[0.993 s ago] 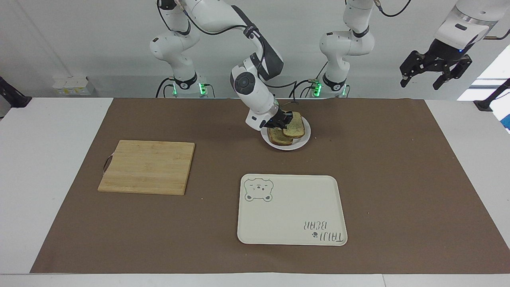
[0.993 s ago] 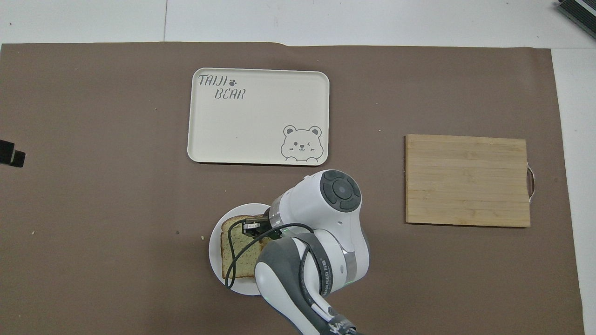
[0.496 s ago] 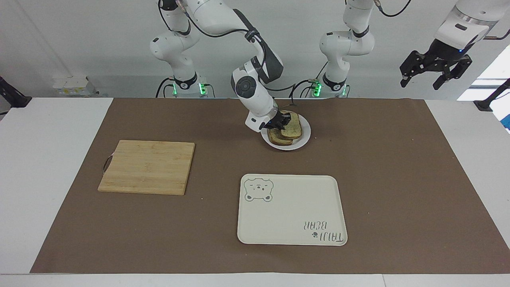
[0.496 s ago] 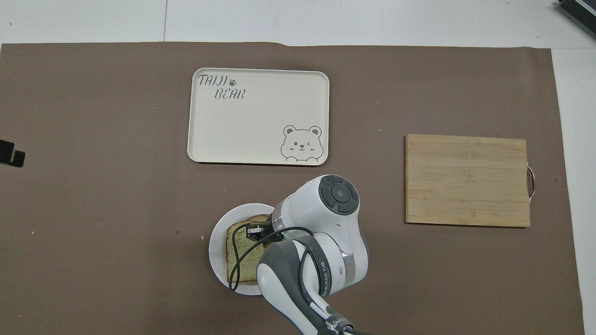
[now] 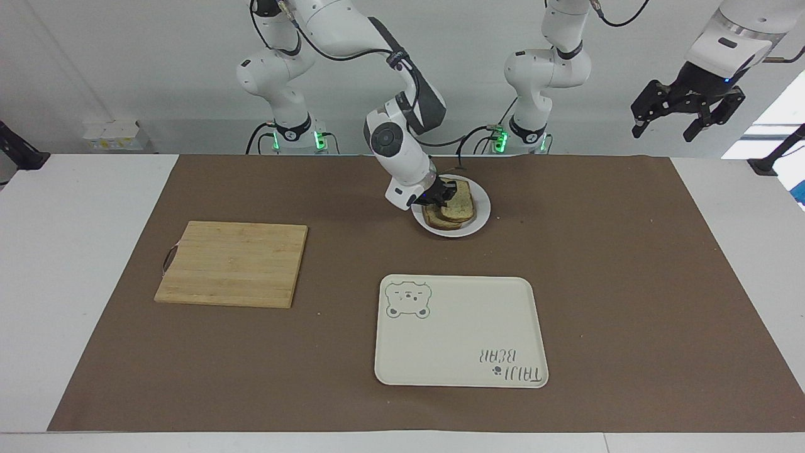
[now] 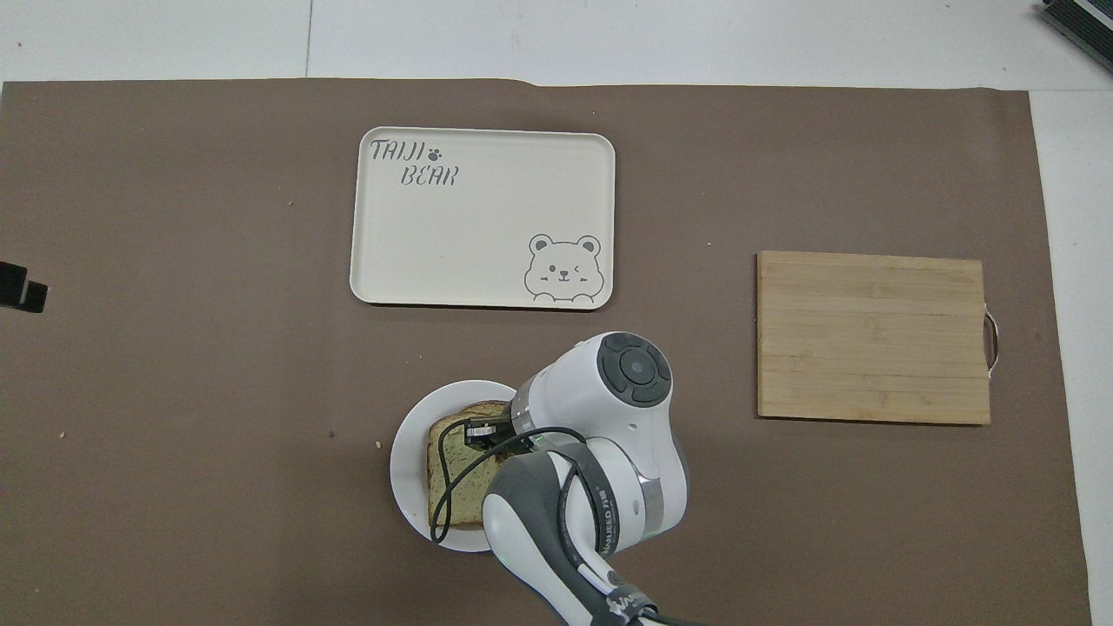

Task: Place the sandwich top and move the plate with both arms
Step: 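Lower the bread slice onto the egg and open the right gripper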

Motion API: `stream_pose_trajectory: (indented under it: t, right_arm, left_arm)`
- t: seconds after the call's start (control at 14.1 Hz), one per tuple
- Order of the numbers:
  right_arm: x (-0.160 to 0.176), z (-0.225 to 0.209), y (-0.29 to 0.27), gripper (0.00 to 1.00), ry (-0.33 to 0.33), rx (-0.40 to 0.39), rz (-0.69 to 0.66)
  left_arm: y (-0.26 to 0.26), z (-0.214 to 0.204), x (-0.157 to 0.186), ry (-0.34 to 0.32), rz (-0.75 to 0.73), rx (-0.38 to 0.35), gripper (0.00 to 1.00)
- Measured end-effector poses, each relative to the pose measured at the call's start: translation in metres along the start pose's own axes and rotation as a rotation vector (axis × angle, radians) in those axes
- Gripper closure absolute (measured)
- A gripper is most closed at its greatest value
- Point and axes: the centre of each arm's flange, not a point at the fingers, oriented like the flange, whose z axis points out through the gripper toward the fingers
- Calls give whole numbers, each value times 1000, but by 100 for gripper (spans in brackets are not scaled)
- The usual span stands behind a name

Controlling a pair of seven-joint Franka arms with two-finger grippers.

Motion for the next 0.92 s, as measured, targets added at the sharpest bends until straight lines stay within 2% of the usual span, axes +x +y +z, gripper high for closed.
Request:
stream_pose_trajectory:
  t: [0.21,0.28,0.5,0.64,0.78,0.85,0.92]
  right_arm:
    - [0,3,3,89,-2,-4,5]
    - [0,2,4,83,-2,-5,7]
    - [1,1,4,48,0,-3,6]
    - [1,1,4,28,3,-7,0]
    - [3,-2,5,7,18,-46,-35]
    - [5,-4,6,0,29,-75,-60]
    - [6,-6,6,0,39,-98,-79]
  left_arm:
    - [0,0,0,0,0,0,0]
    - [0,0,0,0,0,0,0]
    - [0,0,0,0,0,0,0]
    - [0,0,0,0,0,0,0]
    - [0,0,0,0,0,0,0]
    - [0,0,0,0,0,0,0]
    - [0,0,0,0,0,0,0]
